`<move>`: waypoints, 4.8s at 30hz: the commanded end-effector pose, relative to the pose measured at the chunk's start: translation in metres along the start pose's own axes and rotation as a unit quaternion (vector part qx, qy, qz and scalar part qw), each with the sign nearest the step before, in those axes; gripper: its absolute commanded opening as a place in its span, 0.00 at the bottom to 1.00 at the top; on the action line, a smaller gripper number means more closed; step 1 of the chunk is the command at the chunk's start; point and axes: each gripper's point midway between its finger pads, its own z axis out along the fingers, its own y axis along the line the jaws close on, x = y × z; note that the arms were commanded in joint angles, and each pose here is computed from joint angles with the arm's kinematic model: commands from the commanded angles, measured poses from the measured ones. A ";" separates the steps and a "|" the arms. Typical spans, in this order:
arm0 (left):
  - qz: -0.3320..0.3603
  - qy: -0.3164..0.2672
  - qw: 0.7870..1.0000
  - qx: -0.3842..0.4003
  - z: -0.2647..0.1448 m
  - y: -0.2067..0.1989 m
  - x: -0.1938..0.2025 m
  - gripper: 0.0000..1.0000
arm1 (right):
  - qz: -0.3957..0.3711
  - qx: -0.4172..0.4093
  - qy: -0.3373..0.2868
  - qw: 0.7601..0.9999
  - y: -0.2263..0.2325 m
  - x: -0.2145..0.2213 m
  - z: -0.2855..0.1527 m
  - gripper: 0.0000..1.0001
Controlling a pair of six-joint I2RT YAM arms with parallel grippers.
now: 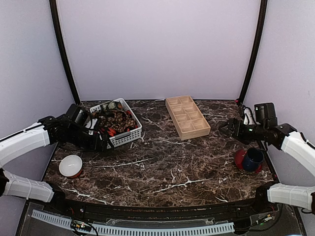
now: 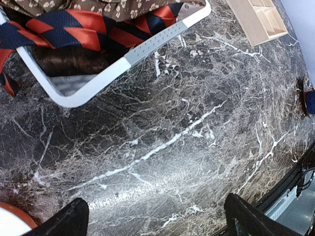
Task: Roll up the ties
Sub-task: Pick up the tie from the tie pile, then put down the tie at the center of the board, then pick up the tie from the center of the board.
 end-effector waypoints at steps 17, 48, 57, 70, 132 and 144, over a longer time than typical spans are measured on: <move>0.003 -0.005 0.999 -0.043 0.008 0.030 -0.132 0.98 | 0.038 -0.035 -0.028 0.998 0.013 -0.068 0.008 0.98; 0.071 0.012 0.984 -0.162 0.078 0.076 -0.200 0.18 | 0.050 -0.066 -0.019 0.996 0.020 -0.067 0.012 0.98; 0.084 -0.111 0.986 -0.095 -0.019 0.018 -0.241 0.00 | 0.043 -0.072 -0.028 0.996 0.026 -0.074 0.007 0.98; 0.137 -0.290 0.935 0.148 -0.170 -0.129 -0.265 0.00 | 0.039 -0.096 -0.043 0.994 0.039 -0.087 0.001 0.98; 0.291 0.165 0.925 0.182 0.043 -0.144 0.089 0.76 | -0.078 0.012 0.203 0.976 0.032 0.084 0.022 0.88; 0.375 0.181 0.902 0.118 0.091 -0.137 0.131 0.76 | -0.129 0.052 0.265 0.954 0.042 0.162 0.050 0.87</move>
